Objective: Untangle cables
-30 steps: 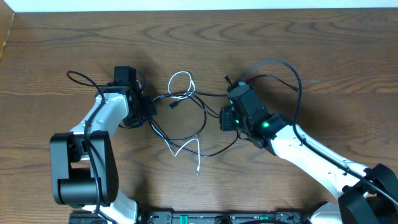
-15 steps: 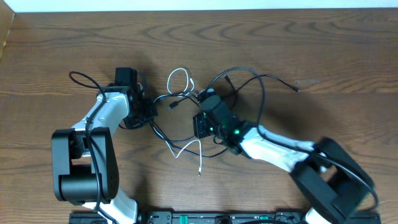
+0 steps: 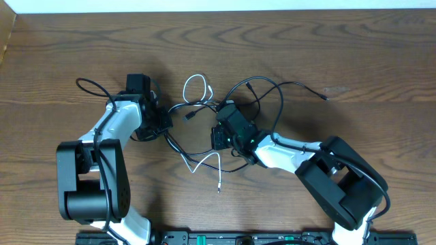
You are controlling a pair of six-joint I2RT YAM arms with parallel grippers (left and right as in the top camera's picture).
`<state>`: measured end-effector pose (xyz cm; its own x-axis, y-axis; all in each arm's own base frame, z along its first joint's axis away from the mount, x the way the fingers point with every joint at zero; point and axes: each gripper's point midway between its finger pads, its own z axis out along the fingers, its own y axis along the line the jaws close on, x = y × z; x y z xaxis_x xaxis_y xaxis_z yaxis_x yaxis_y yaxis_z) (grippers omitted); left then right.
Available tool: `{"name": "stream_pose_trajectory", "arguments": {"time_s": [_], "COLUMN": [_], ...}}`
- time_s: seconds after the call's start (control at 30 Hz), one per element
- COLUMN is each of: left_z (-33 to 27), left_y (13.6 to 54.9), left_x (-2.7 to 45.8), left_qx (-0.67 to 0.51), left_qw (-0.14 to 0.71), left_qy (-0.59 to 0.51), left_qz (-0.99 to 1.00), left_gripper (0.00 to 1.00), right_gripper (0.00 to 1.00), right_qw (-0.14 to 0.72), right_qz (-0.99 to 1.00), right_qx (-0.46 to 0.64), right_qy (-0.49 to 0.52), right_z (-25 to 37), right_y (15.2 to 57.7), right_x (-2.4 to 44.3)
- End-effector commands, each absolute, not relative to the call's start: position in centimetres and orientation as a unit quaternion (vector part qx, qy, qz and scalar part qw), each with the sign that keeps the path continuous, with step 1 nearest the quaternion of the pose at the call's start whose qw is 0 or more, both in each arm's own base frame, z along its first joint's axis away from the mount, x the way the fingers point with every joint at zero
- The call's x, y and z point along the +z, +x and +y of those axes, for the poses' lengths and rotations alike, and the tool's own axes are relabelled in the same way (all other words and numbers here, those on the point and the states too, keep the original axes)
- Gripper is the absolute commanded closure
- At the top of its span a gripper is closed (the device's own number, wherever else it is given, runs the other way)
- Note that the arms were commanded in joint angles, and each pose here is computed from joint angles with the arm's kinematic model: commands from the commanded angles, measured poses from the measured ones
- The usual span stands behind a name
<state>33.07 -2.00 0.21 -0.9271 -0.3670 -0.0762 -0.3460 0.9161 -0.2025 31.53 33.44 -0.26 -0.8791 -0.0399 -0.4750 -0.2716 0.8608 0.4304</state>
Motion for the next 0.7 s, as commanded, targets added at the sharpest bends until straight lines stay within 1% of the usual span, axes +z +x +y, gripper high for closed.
{"name": "stream_pose_trajectory", "arguments": {"time_s": [0.0,0.17,0.37,0.5,0.67], "left_z": [-1.3,-1.4,-1.4,-1.3,-1.4], "left_y": [32.7,32.7,32.7,32.7,32.7], "left_x": [-0.4,-0.4,-0.4,-0.4,-0.4], "left_qx": [-0.074,-0.074,-0.074,-0.074,-0.074], "left_qw": [0.050,0.050,0.050,0.050,0.050], "left_qy": [-0.186,-0.186,-0.186,-0.186,-0.186], "left_qz": [0.979,0.978,0.978,0.978,0.978], "left_gripper": [0.92,0.92,0.92,0.92,0.92], "right_gripper": [0.98,0.98,0.99,0.99,0.99], "right_qw": [0.162,0.122,0.070,0.056,0.066], "right_qz": [0.968,0.974,0.987,0.988,0.984], "right_qx": [0.188,0.190,0.144,0.142,0.161], "right_qy": [-0.031,-0.025,-0.019,-0.019,-0.023], "right_z": [29.4,28.8,26.5,26.2,26.6], "right_y": [29.5,28.1,25.8,25.2,25.3], "right_x": [-4.8,-4.3,-4.6,-4.4,-2.4]}}
